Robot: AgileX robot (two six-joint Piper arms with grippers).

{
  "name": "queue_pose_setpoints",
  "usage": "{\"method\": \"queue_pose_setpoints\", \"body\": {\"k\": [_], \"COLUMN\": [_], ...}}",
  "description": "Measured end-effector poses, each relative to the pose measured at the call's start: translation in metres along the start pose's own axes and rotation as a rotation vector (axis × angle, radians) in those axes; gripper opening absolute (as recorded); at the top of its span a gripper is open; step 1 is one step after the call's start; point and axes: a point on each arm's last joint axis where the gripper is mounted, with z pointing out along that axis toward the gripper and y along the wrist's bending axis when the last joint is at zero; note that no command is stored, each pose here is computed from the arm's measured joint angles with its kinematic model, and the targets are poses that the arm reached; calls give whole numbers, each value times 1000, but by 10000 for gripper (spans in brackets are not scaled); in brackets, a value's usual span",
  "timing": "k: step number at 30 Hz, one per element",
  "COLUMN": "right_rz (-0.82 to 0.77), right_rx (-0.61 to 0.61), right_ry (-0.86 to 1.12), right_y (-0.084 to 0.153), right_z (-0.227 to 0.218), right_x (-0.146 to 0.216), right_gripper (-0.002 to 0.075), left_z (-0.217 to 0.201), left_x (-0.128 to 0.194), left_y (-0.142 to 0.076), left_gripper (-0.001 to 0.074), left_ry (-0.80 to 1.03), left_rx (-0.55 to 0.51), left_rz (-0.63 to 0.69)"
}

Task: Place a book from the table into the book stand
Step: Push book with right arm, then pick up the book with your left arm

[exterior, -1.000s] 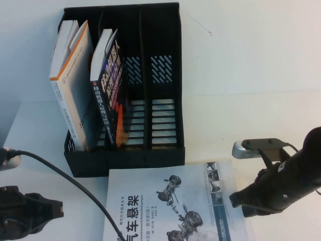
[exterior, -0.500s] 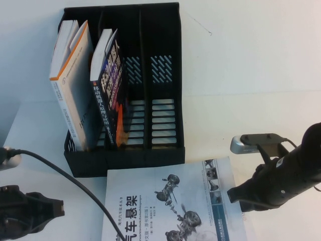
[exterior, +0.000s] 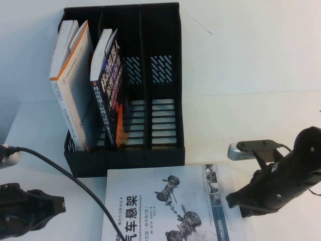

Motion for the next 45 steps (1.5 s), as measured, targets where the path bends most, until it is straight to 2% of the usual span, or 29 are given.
{"method": "queue_pose_setpoints", "body": {"k": [12, 20, 22, 29, 33, 37, 40, 42, 45], "right_rz": [-3, -19, -33, -93, -111, -93, -72, -50, -22], "right_rx": [-65, -44, -19, 110, 205, 276, 304, 307, 306], "right_ry": [-15, -65, -96, -239, -333, -436, -482, -495, -518], "right_y": [6, 6, 7, 10, 8, 4, 0, -1, -3], "right_z": [1, -10, -23, -110, -164, -209, -232, -242, -253], "right_x": [-2, -5, -5, 13, 38, 70, 95, 110, 127], "right_gripper": [0, 0, 0, 0, 0, 0, 0, 0, 0], "left_z": [0, 0, 0, -4, -3, 4, 6, 8, 12], "left_x": [-2, -3, -1, 8, 9, 5, -2, -7, -12], "left_y": [-1, -3, -5, -25, -27, -15, 4, 16, 25], "left_gripper": [-3, -3, -3, -3, -3, -3, -3, -3, -3], "left_ry": [-25, -34, -8, 87, 110, 132, 119, 114, 118], "left_rx": [10, 31, 60, 285, 313, 289, 265, 296, 413], "left_rz": [-22, -34, -26, 14, 27, -19, -78, -130, -165]}}
